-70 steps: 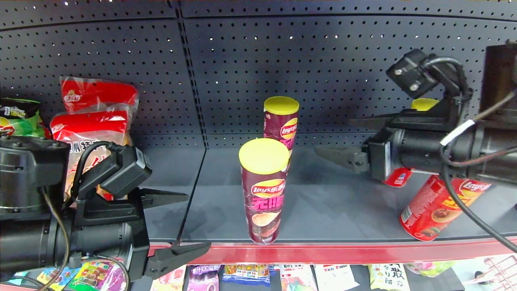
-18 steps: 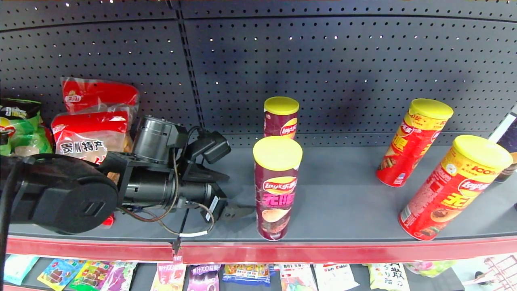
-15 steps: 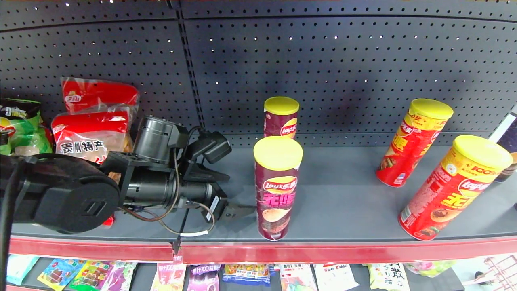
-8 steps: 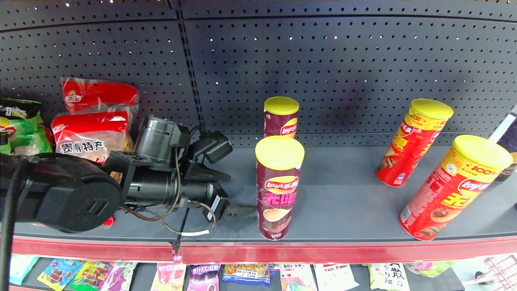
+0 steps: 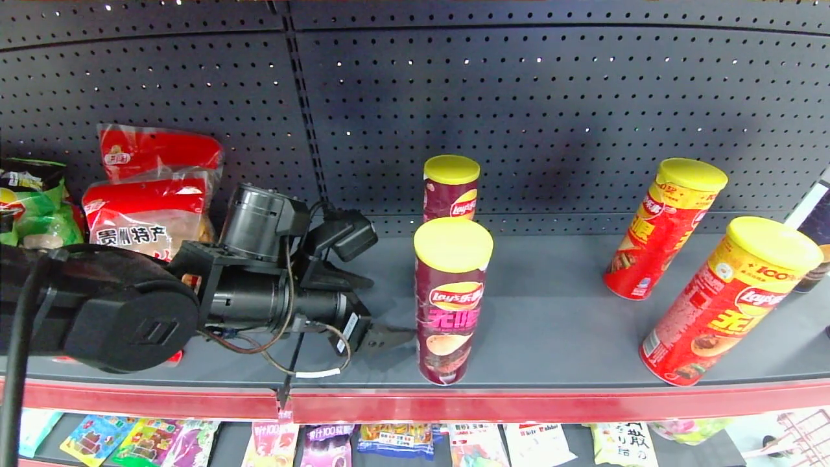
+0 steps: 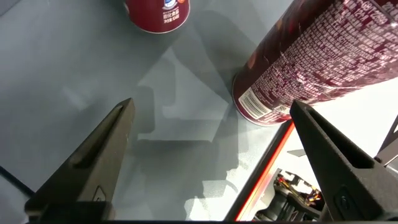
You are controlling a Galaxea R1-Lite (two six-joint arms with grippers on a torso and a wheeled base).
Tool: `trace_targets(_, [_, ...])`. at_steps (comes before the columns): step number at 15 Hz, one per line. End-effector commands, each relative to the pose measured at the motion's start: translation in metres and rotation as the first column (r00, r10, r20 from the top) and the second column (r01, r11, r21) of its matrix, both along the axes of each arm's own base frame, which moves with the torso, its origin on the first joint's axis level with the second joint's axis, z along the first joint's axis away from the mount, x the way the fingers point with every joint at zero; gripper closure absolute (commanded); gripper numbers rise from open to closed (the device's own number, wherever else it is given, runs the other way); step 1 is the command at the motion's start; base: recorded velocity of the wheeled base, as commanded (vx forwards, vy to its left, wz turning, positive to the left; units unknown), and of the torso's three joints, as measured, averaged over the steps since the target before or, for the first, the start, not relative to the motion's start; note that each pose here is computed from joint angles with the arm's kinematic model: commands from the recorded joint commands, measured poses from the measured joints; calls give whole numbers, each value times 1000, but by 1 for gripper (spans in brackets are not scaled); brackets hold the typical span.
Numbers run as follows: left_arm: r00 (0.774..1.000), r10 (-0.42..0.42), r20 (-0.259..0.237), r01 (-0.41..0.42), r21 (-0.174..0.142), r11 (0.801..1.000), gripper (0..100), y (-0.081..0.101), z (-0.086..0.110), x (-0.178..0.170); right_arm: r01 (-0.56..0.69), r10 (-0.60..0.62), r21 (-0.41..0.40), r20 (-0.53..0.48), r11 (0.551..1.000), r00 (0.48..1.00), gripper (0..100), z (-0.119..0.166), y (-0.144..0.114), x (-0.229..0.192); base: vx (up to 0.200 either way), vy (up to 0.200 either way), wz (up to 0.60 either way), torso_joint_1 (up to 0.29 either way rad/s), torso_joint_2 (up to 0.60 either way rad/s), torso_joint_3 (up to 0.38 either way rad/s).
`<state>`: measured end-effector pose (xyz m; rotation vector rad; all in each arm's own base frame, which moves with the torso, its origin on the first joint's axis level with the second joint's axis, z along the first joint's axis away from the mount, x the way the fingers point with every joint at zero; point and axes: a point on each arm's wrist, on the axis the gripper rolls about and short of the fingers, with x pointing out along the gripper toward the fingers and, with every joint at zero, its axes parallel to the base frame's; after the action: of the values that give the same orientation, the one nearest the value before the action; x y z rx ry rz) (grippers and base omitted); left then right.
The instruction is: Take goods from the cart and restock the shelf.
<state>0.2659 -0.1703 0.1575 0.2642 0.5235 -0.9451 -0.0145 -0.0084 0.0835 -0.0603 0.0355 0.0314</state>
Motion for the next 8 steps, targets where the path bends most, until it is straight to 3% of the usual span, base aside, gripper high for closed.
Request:
trace_targets(1, [1000, 4, 0, -4, 2, 1000, 0, 1, 0, -1, 0, 0, -1, -3, 1000, 1000, 0, 0, 0, 0, 0, 0, 0, 0, 0, 0])
trace_targets(3, [999, 46, 27, -46, 3, 999, 0, 13, 9, -9, 4, -4, -1, -1, 1000, 1000, 0, 0, 0, 0, 0, 0, 0, 0, 0, 0])
trace_targets(5, [981, 167, 100, -165, -22, 986, 0, 54, 32, -35, 0, 0, 4, -3, 1000, 1000, 0, 0, 0, 0, 0, 0, 0, 0, 0, 0])
trace_targets(6, [963, 230, 142, -227, -37, 973, 0, 76, 41, -51, 0, 0, 5, -3, 1000, 1000, 0, 0, 0, 0, 0, 0, 0, 0, 0, 0])
trace_targets(7, [952, 260, 165, -255, -49, 966, 0, 86, 46, -63, 2, -1, 5, -3, 1000, 1000, 0, 0, 0, 0, 0, 0, 0, 0, 0, 0])
trace_targets(8, [918, 328, 222, -319, -76, 945, 0, 109, 51, -98, 5, -5, 5, -3, 1000, 1000, 0, 0, 0, 0, 0, 0, 0, 0, 0, 0])
